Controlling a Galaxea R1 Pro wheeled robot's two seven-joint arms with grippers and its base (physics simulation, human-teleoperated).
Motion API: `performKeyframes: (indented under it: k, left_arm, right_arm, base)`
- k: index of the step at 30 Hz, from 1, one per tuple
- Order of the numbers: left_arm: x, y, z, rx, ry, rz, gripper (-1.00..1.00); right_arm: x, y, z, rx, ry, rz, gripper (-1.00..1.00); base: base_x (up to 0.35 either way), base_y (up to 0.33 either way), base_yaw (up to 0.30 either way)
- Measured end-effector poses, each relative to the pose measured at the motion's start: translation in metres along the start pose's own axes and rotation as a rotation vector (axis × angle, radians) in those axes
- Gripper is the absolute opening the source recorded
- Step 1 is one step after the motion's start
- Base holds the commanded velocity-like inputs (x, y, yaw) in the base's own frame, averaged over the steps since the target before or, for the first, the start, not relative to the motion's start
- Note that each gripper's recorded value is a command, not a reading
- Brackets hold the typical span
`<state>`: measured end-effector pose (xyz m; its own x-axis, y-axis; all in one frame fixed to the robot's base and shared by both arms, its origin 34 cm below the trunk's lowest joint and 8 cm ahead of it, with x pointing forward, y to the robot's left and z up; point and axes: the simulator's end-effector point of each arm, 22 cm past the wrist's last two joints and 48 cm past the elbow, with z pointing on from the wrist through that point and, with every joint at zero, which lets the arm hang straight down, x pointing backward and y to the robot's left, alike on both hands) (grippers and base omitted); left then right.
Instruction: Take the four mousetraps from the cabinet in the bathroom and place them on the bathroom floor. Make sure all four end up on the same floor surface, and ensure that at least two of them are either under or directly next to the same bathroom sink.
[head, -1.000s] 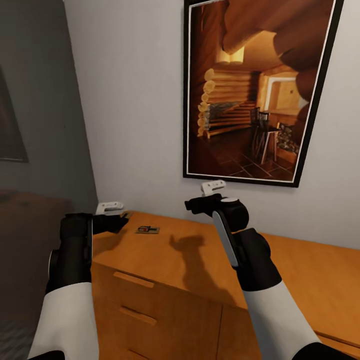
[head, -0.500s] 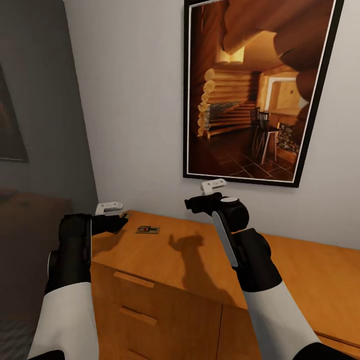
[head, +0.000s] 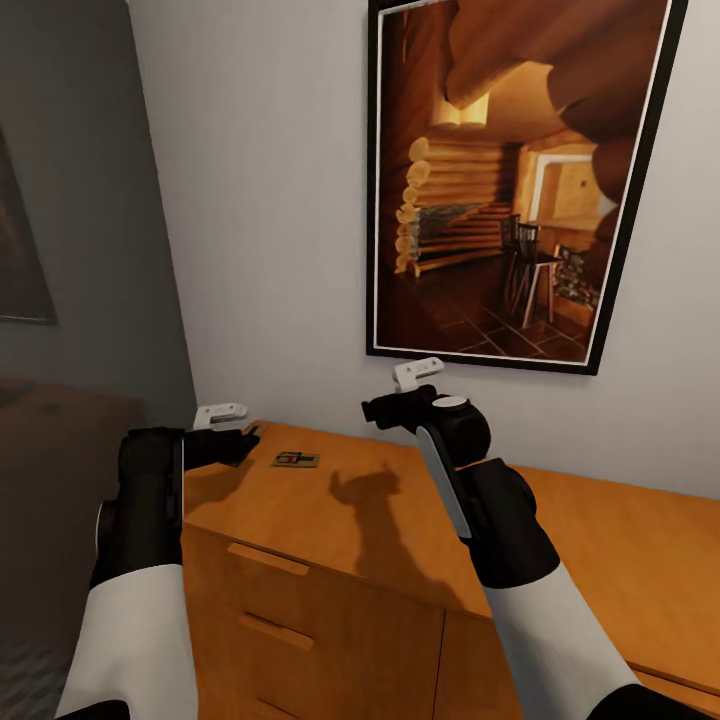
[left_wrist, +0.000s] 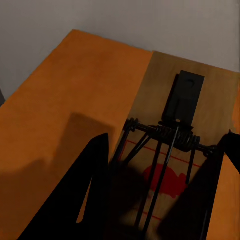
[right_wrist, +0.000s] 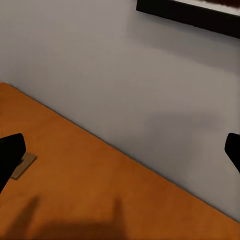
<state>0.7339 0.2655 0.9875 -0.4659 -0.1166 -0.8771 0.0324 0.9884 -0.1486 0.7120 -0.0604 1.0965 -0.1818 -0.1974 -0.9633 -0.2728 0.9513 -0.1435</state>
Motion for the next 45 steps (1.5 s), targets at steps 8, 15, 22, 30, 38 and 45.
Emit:
performKeyframes:
  k: [8,15,22,30,38,45]
  left_arm:
    - [0.001,0.001,0.000,-0.002,0.001,0.000,-1.00]
    - [0.000,0.002,0.000,-0.012,0.001,0.010,-1.00]
    - [-0.001,0.003,0.000,-0.014,-0.002,0.013,-1.00]
    - [0.000,0.002,0.000,-0.012,0.001,0.013,-1.00]
    - [0.001,0.002,0.001,-0.011,0.004,0.013,-1.00]
    - [0.001,0.002,0.001,-0.011,0.004,0.014,-1.00]
  right_arm:
    - [0.001,0.000,0.001,0.002,0.002,-0.002,1.00]
    - [0.001,0.000,0.001,0.003,0.003,-0.002,1.00]
    - [0.002,0.002,0.001,-0.001,0.003,-0.004,1.00]
    - [0.006,0.007,0.003,-0.016,0.015,-0.005,1.00]
    - [0.045,0.011,0.025,-0.034,0.124,-0.001,1.00]
    - [0.077,0.025,0.039,-0.091,0.216,0.035,1.00]
  base:
    - [0.000,0.000,0.111]
    - [0.000,0.000,0.144]
    - [0.000,0.000,0.020]
    - [0.210,0.000,0.001]
    - [0.113,0.000,0.000]
    - [0.012,0.000,0.000]
